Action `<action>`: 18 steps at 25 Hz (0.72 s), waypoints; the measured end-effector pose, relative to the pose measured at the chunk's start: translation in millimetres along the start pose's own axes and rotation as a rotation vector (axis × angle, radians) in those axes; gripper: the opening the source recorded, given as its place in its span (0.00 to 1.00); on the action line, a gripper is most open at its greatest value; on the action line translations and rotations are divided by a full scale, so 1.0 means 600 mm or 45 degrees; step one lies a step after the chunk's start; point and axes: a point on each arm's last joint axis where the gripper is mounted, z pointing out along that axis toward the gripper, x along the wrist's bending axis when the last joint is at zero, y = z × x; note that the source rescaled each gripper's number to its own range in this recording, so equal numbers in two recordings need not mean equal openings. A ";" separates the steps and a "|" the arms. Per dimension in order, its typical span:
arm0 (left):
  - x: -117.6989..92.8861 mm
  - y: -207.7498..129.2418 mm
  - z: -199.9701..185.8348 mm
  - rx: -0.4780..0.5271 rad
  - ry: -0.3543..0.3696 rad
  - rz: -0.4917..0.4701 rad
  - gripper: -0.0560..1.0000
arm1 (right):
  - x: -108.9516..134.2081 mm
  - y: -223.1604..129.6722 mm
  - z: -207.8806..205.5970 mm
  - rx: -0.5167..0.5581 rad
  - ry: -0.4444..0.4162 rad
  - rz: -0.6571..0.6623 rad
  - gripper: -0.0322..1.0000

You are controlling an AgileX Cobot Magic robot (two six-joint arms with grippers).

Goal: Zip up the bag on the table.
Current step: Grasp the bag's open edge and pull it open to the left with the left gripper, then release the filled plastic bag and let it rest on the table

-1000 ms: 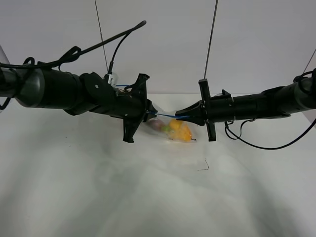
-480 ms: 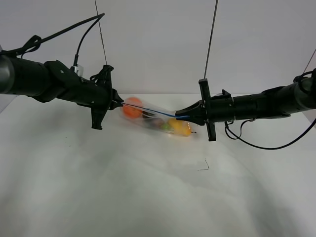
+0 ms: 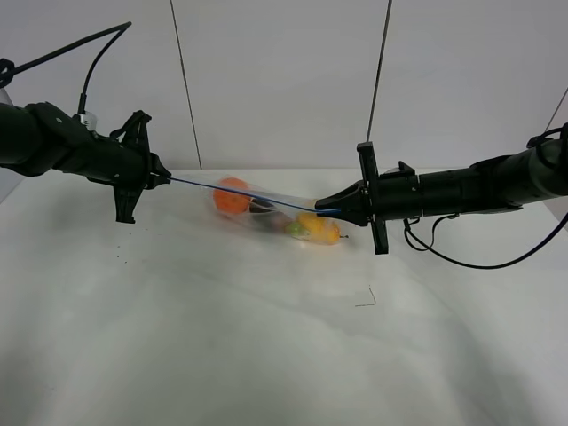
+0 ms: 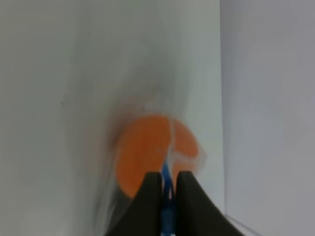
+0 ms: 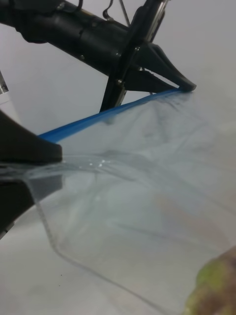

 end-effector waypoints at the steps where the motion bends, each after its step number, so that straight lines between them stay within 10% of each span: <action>1: 0.000 0.008 0.000 -0.012 0.000 -0.008 0.05 | 0.000 0.000 0.000 -0.002 0.002 0.001 0.03; 10: 0.011 0.023 -0.002 0.032 0.079 0.052 0.10 | -0.001 -0.001 0.000 0.005 -0.005 -0.003 0.03; 18: 0.008 0.037 -0.003 -0.014 0.051 0.068 0.82 | -0.001 -0.001 0.000 0.006 -0.007 -0.005 0.03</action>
